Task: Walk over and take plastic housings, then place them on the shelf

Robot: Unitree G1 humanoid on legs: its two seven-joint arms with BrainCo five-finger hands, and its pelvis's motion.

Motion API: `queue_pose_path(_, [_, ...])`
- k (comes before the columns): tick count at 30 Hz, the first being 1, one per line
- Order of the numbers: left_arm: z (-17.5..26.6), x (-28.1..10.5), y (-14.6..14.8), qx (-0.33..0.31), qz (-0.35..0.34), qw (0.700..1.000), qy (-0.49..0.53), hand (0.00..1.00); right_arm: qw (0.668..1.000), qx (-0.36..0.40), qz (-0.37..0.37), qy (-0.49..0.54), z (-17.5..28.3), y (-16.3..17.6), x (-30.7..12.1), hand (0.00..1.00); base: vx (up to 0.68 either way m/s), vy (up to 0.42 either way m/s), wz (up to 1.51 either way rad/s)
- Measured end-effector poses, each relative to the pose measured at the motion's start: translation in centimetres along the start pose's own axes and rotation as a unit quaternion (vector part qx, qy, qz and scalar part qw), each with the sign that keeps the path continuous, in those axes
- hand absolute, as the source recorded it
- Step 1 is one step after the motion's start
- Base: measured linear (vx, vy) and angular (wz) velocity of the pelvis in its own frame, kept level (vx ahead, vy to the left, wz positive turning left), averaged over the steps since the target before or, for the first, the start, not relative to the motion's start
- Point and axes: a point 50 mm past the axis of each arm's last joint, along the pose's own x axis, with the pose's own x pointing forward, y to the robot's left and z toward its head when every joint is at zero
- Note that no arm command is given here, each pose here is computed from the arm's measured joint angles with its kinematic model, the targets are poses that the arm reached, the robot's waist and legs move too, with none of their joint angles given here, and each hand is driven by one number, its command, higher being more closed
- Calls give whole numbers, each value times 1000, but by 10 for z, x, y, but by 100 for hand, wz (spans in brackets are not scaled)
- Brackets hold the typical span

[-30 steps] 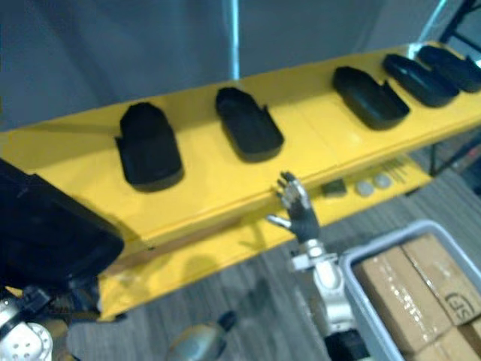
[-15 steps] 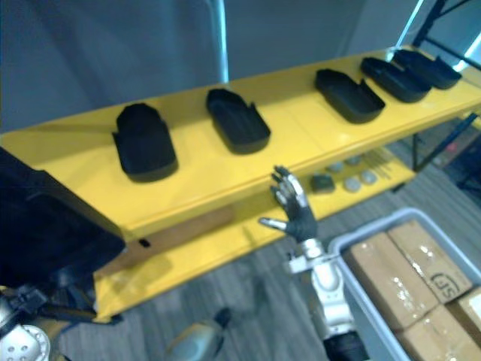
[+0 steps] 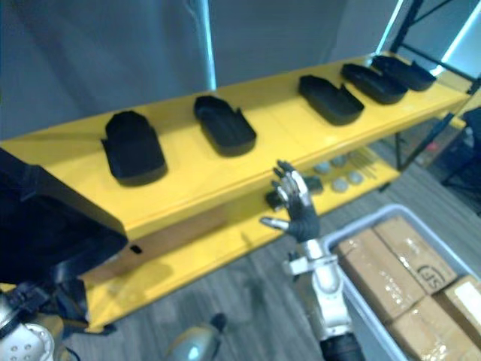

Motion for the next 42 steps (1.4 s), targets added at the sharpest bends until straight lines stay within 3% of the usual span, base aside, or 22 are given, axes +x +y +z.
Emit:
queue_pose_path(6, [1,1,0,20,-13,1000,-12,100,1000,-13,1,-27,8,-2,14,0,-35,29,4])
queue_pose_path(14, [9,27,-8,7,-32,996,-86,100,996,-47,-53,-49,16,-23,24,0,69,70,0])
queue_pose_path(20, [10,39,-33,-37,-15,994,-104,100,995,-58,-17,-79,30,-20,26,0,95,-57,7])
queue_pose_path(29, [11,28,-55,-72,-67,993,-67,100,987,-72,47,-137,62,-12,32,0,171,-313,62])
queue_pose_path(36, [6,21,-54,-64,-60,995,-52,100,972,-31,174,-155,58,36,66,0,114,-102,23])
queue_pose_path(42, [-20,14,-54,3,-61,998,-3,100,962,26,243,-120,33,83,74,0,-6,58,29])
